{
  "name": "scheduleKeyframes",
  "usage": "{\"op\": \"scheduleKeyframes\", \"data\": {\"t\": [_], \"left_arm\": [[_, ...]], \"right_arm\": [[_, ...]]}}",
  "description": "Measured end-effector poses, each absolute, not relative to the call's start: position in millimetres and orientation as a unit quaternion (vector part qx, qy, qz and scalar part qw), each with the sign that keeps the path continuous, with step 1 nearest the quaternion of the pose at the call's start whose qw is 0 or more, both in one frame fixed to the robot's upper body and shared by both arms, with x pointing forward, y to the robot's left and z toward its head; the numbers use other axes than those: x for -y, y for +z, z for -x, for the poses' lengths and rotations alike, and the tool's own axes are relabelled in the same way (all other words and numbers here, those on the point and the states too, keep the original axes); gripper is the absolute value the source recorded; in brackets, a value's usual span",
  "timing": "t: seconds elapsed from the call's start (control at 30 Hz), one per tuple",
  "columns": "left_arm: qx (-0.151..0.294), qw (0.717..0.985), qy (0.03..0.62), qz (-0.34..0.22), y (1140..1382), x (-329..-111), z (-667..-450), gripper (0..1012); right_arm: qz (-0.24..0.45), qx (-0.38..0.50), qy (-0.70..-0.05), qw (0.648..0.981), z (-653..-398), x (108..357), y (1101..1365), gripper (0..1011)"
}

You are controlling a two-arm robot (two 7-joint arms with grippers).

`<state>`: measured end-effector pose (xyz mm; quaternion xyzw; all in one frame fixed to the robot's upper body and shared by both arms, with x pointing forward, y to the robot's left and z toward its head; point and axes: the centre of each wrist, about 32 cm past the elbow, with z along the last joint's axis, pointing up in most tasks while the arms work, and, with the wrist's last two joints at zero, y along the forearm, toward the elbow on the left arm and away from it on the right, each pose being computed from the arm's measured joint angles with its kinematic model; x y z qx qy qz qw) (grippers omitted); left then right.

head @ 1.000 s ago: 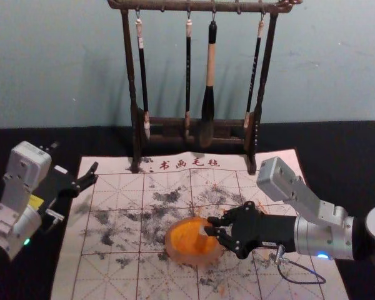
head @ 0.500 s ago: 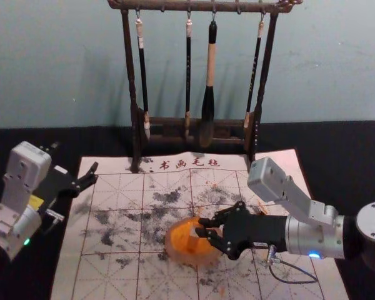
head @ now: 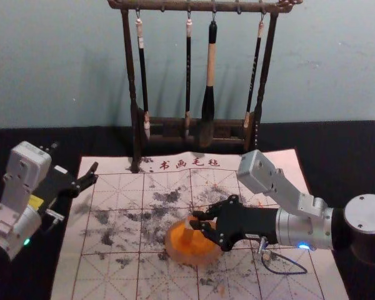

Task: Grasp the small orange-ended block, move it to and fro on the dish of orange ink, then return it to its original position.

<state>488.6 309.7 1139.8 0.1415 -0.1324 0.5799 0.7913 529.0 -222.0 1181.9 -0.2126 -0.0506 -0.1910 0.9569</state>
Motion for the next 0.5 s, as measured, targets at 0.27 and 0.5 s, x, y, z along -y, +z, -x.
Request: {"op": "scheduleKeyframes", "data": {"t": [0.27, 0.5], "left_arm": [[0.132, 0.791, 0.58, -0.141, 1139.8, -309.7, -488.6, 1001], [0.132, 0.791, 0.58, -0.141, 1139.8, -309.7, -488.6, 1001]], "right_arm": [[0.216, 0.05, -0.202, 0.954, -534.3, 222.4, 1181.5, 104], [0.218, 0.049, -0.214, 0.951, -535.8, 228.5, 1182.9, 104]]}}
